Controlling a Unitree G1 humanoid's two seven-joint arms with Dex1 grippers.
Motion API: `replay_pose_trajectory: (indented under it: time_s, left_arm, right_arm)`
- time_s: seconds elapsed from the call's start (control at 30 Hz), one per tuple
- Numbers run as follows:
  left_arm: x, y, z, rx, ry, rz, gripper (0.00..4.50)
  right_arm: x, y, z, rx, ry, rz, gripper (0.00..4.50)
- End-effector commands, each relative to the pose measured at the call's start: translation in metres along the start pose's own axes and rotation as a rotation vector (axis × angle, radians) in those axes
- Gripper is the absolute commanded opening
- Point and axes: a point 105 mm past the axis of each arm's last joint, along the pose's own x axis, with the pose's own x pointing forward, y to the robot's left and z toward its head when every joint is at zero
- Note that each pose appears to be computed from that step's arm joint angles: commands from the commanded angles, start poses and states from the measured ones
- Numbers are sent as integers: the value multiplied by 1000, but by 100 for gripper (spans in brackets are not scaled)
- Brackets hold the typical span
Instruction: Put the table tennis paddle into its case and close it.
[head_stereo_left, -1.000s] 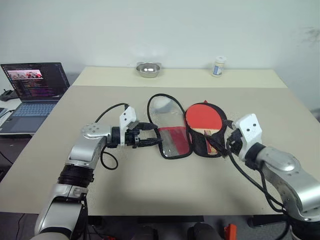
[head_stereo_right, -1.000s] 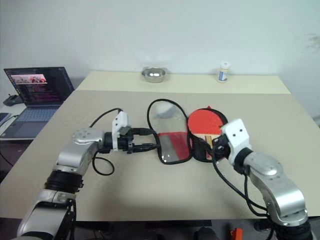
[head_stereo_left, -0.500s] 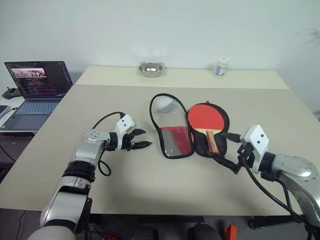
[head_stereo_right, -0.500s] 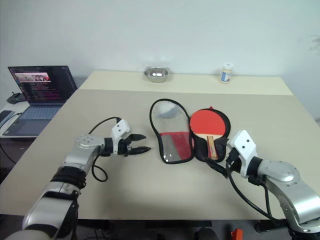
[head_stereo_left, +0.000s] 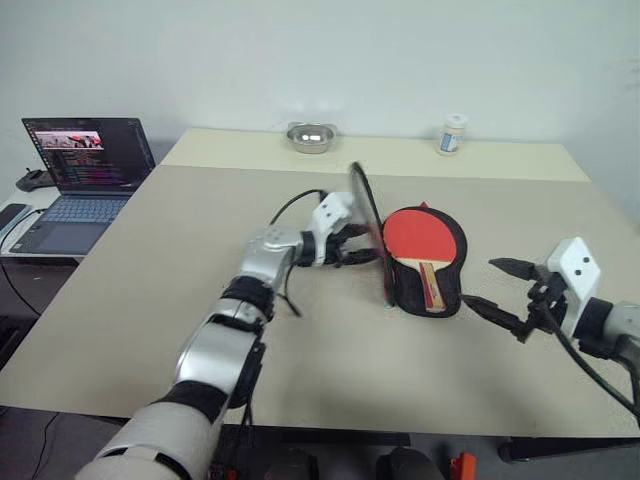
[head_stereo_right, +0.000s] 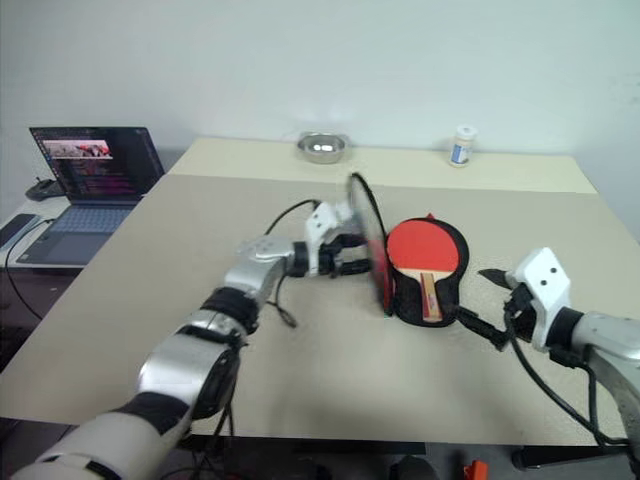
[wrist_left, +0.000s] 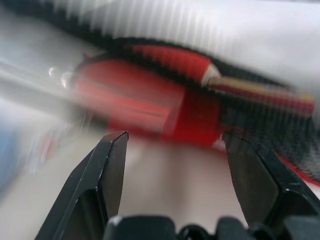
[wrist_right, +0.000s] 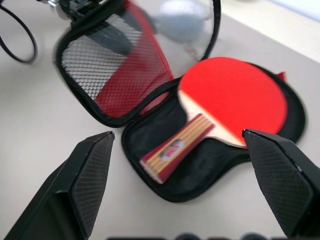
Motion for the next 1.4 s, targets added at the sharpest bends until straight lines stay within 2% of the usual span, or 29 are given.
replay_pose_trajectory:
  time_s: [0.03, 0.17, 0.3, 0.43, 0.57, 0.87, 1.07, 1.27, 1.4]
  left_arm:
    - [27, -7, 26, 26, -73, 12, 329]
    - [46, -13, 20, 3, -47, 69, 329]
    - [46, -14, 15, 2, -49, 73, 329]
    - [26, -10, 18, 42, -95, 11, 329]
    - [-9, 0, 18, 69, -118, -41, 329]
    - [-69, -3, 14, 92, -111, -103, 329]
    - [-79, -8, 14, 73, -104, -48, 329]
    - [-79, -9, 15, 73, -94, -33, 329]
    - [-79, -8, 16, 75, -90, -32, 329]
  right_arm:
    - [-10, -9, 11, -33, -9, -52, 449]
    - [-12, -11, 9, -14, 5, -74, 449]
    - [-8, -10, 10, 29, -4, -87, 449]
    - [5, -13, 5, 112, -1, -96, 449]
    - [22, -19, 1, 175, 0, -97, 449]
    - [69, -56, -37, 237, 98, -227, 449]
    - [91, -75, -58, 303, 110, -325, 449]
    - [99, -68, -76, 315, 177, -294, 449]
    - [105, -57, -77, 336, 176, -229, 449]
